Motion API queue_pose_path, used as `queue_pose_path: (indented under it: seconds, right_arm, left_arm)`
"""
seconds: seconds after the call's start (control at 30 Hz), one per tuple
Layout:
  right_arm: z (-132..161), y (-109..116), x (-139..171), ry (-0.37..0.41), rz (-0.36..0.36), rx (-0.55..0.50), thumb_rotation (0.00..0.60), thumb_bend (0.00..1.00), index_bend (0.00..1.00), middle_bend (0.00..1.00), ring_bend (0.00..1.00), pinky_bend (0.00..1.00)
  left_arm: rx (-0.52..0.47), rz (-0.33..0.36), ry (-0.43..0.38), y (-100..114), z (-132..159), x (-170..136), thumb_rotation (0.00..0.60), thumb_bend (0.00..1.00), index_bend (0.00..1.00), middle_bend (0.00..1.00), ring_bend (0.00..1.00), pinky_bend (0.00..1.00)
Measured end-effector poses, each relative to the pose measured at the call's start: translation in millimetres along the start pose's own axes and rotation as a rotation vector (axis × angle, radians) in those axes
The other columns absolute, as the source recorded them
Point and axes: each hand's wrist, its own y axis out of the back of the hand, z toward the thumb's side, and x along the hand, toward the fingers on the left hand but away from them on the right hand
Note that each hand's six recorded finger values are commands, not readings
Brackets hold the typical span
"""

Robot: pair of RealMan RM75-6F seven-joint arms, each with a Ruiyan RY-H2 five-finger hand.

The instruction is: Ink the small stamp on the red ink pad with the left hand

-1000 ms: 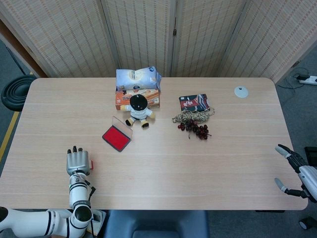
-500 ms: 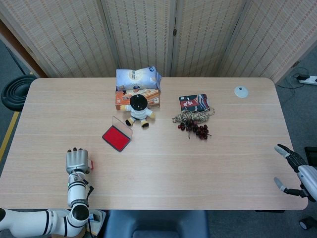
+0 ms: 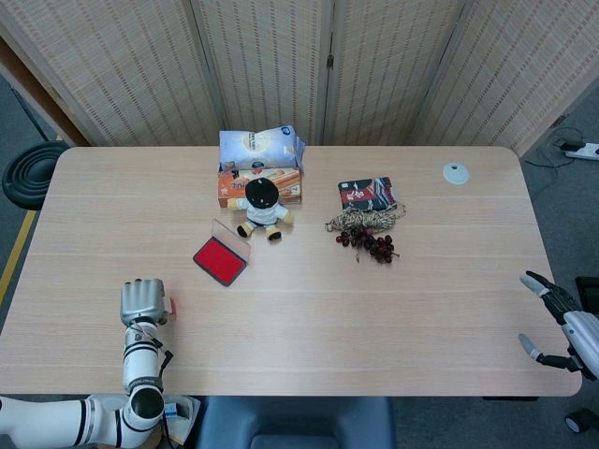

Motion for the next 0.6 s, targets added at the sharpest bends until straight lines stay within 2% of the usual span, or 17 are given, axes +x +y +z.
queue_pose_path:
  seconds: [0.2,0.6]
  right_arm:
    - [-4.1,1.0,-2.3,-0.022,-0.007,-0.003,0.600,0.38,0.02,0.00,0.00,0.00]
    - [-14.6,5.3,-9.2,-0.069,-0.021,-0.021,0.600,0.38,0.02,0.00,0.00,0.00]
  left_arm:
    - [0.013,0.021,-0.008,15.9,2.8,6.0,0.600,0.30,0.56,0.45,0.29,0.33]
    - [0.052,0.024,-0.053,50.7,31.1,17.3,0.600,0.30,0.56,0.45,0.30,0.34]
